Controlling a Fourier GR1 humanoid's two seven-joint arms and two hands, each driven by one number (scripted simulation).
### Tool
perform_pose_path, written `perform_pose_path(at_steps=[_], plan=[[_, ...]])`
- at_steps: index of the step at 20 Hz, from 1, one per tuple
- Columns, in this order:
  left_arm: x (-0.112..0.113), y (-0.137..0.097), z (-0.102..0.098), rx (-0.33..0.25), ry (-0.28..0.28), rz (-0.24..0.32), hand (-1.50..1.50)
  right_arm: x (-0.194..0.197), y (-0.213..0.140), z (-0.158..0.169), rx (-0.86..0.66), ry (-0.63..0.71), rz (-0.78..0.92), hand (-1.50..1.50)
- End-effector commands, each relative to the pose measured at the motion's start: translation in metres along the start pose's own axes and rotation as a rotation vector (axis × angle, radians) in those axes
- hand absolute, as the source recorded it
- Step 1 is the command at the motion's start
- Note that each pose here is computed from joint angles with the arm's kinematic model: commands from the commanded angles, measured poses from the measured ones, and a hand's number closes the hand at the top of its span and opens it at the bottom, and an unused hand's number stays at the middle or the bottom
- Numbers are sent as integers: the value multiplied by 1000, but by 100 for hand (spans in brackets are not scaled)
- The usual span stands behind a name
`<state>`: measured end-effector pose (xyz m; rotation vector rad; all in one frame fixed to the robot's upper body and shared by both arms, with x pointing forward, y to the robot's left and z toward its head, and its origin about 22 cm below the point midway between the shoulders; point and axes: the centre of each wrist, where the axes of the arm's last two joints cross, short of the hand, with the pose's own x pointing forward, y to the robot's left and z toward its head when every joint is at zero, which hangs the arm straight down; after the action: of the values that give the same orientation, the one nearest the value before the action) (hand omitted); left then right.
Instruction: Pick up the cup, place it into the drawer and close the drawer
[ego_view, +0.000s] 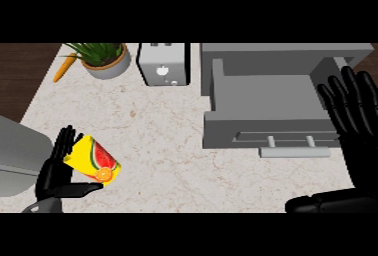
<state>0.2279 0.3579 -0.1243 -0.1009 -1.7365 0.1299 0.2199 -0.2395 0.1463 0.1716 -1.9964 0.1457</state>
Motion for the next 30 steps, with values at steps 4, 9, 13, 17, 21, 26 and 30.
perform_pose_path(at_steps=[4,9,13,17,21,26,30], plan=[[-16,-20,1,-122,41,206,-150,-11,7,-7,-6,15,0,-150],[-30,-40,10,-147,11,264,150,0,-11,-2,-9,-3,-8,-150],[-30,-60,13,-163,-80,222,150,-1,-13,0,-12,7,3,-150],[-28,-51,-8,-31,-131,146,150,16,-14,16,-3,-5,-2,-150],[-30,-49,-9,106,-210,104,150,6,4,-2,-9,-15,14,-150],[-29,-68,-23,111,-270,88,150,-5,5,-3,-20,6,-7,-150],[-6,-82,-32,48,-326,153,150,10,-5,13,-5,5,0,-150]])
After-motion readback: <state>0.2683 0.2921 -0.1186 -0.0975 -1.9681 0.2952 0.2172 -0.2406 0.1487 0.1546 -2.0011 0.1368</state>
